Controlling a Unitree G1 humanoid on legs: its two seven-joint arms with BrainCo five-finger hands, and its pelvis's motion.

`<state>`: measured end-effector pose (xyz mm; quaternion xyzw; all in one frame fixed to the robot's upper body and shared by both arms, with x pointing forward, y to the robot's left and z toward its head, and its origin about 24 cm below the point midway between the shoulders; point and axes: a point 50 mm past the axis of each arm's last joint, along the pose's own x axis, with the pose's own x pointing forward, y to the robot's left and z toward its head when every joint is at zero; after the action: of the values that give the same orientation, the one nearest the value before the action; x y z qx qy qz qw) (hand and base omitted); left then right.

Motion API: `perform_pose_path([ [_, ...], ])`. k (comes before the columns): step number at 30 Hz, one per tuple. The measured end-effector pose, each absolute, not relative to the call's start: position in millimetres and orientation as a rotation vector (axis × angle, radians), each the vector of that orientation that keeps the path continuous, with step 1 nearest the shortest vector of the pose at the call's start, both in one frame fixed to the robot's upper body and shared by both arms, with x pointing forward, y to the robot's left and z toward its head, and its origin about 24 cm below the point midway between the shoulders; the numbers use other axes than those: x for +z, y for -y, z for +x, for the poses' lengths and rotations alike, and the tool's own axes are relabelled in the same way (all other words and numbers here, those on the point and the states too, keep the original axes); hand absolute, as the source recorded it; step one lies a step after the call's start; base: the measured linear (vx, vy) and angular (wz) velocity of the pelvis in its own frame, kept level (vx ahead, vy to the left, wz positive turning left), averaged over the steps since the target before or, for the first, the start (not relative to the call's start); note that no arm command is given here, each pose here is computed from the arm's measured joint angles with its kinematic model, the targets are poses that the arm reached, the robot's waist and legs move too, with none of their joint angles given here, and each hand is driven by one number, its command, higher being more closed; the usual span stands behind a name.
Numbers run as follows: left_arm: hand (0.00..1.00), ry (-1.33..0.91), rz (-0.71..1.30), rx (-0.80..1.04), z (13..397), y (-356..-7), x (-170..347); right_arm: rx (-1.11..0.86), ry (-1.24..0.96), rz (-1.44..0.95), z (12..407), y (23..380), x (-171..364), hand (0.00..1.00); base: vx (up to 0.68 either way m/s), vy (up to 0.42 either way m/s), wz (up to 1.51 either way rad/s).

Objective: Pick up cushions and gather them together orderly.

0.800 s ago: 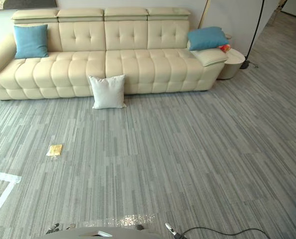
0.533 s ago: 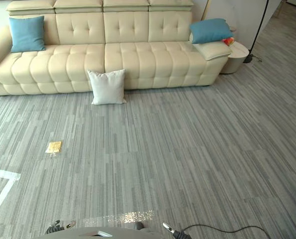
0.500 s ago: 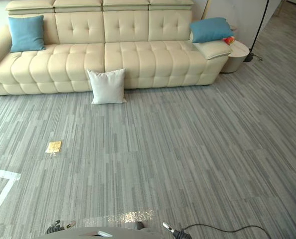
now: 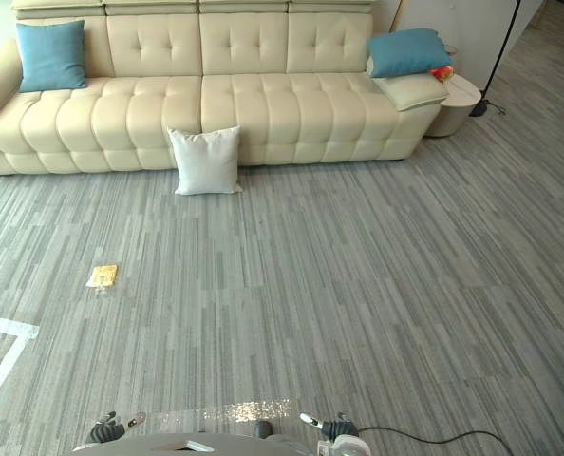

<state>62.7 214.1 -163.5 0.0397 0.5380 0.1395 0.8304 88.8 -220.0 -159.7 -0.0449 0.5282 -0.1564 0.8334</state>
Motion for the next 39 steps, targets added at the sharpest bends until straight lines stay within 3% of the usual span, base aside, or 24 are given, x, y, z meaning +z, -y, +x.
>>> perform_pose_path([
  [26, 0.0, -1.067, 0.073, 0.278, 91, -214, -158, -0.353, -1.052, -0.08, 109, 224, -152, 0.0, 0.01, 0.015, -0.06],
  [34, 0.0, -1.025, 0.059, 0.326, 103, -217, -154, -0.362, -1.015, -0.068, 110, 223, -150, 0.0, 0.3, 0.023, 0.32],
  [39, 0.0, -1.005, 0.044, 0.261, 117, -198, -154, -0.376, -1.02, -0.052, 104, 223, -151, 0.0, 0.58, -0.149, 0.44],
])
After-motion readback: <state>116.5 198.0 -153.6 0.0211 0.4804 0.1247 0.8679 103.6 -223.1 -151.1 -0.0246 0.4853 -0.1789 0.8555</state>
